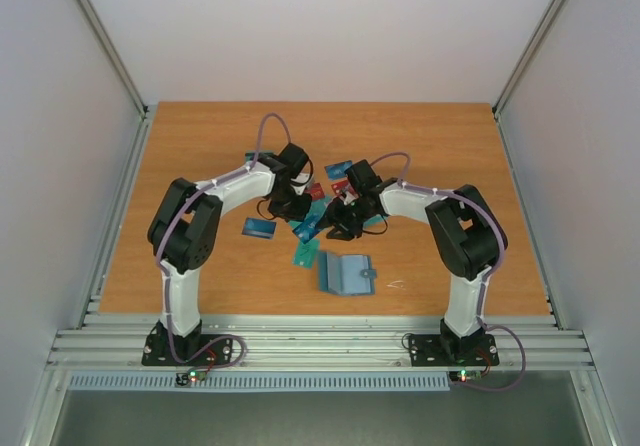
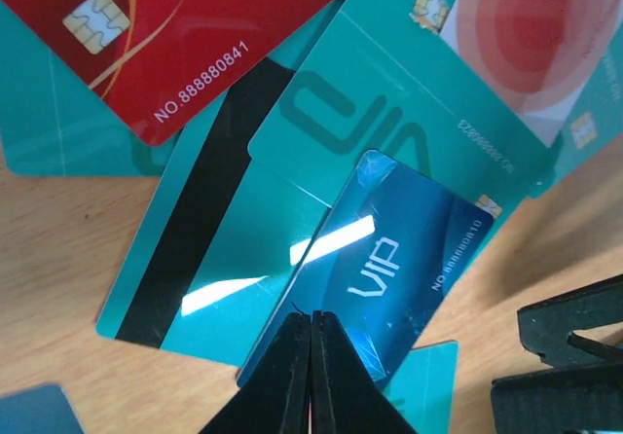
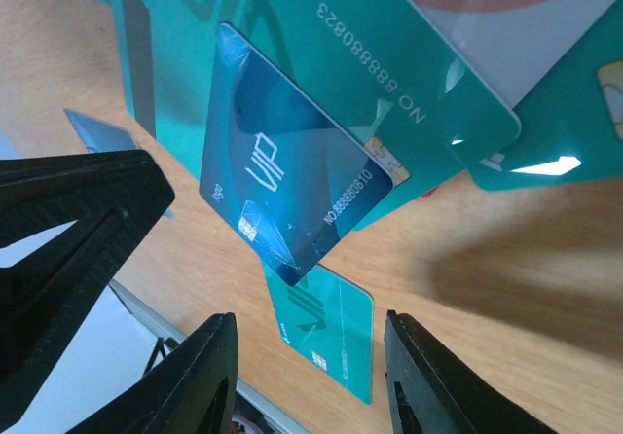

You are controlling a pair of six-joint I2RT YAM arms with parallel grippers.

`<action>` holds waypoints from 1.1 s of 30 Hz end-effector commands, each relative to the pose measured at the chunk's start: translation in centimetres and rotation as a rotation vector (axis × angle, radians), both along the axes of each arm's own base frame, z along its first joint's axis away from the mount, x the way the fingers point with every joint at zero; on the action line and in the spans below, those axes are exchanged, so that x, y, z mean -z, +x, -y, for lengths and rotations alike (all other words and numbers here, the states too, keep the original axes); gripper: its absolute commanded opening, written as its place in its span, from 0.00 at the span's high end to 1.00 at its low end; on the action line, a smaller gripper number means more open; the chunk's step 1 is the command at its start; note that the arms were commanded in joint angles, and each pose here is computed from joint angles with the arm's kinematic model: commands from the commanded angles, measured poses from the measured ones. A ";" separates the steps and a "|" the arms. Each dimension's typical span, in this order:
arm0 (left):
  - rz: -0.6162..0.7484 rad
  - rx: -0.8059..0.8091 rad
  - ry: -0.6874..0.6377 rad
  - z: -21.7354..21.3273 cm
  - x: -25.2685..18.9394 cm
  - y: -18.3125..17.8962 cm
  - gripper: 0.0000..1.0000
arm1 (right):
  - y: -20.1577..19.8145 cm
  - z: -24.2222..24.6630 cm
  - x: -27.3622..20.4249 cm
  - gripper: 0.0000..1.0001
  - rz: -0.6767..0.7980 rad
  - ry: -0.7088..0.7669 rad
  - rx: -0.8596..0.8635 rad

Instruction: Put the credit cards into the card holder

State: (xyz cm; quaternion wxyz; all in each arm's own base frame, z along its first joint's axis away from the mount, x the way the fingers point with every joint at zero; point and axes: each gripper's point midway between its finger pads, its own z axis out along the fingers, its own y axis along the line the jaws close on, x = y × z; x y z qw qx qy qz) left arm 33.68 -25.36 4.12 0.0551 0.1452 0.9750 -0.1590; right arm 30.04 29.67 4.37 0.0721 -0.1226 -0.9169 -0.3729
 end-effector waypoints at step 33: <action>-0.037 0.000 -0.073 0.2 -2.0 -1.1 0.77 | 0.0 0.7 0.7 0.57 0.020 0.017 -0.027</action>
